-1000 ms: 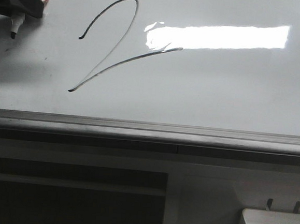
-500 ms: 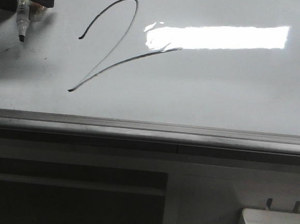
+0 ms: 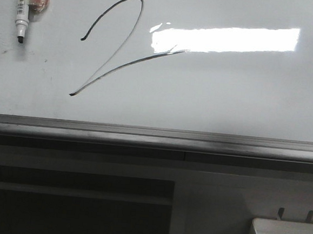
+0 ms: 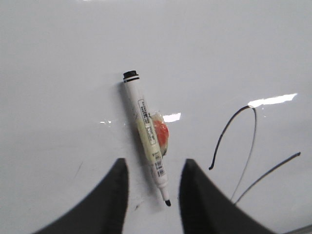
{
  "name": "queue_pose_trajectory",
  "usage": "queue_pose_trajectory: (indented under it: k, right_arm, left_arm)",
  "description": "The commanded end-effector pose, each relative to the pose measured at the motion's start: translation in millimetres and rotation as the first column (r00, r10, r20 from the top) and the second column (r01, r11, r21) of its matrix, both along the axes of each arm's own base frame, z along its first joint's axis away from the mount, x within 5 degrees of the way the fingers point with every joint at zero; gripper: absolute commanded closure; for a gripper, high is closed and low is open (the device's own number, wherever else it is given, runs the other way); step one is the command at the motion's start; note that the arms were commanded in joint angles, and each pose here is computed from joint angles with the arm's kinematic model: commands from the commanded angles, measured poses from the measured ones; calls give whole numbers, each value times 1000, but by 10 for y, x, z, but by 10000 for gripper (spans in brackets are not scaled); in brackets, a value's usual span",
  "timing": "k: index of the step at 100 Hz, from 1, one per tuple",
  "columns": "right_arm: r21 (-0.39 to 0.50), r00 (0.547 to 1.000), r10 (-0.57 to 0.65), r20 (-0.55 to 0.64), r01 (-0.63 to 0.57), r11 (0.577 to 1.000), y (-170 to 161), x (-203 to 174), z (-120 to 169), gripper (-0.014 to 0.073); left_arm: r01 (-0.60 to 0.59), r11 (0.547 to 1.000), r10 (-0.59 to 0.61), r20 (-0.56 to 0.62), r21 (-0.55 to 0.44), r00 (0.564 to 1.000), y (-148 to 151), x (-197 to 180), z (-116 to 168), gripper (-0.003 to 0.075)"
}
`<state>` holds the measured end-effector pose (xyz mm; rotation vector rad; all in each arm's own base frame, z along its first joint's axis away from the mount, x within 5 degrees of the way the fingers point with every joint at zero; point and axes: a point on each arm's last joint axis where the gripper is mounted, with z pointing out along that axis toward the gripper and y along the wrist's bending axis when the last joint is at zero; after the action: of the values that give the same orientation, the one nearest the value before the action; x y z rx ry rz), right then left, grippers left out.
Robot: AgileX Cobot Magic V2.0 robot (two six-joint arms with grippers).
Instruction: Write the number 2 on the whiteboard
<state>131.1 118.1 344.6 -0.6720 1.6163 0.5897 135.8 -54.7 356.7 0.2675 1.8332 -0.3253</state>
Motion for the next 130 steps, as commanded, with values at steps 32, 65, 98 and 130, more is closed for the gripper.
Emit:
queue_pose_trajectory:
  k: [32, 65, 98, 130]
  right_arm:
    - [44, 947, -310, 88, 307, 951, -247, 156, -75, 666]
    - [13, 948, -310, 68, 310, 951, -206, 211, -147, 666]
    - [-23, 950, -308, 44, 309, 951, -152, 280, -227, 666]
    - [-57, 952, -306, 21, 306, 950, -102, 342, -306, 666]
  left_arm:
    - [-5, 998, 17, 212, -58, 977, 363, -844, -299, 741]
    - [-5, 998, 18, 223, -63, 975, 393, -918, -450, 741]
    - [-5, 998, 18, 219, -61, 976, 391, -915, -470, 741]
    - [-8, 993, -52, 492, 118, 869, 333, -832, -594, 741]
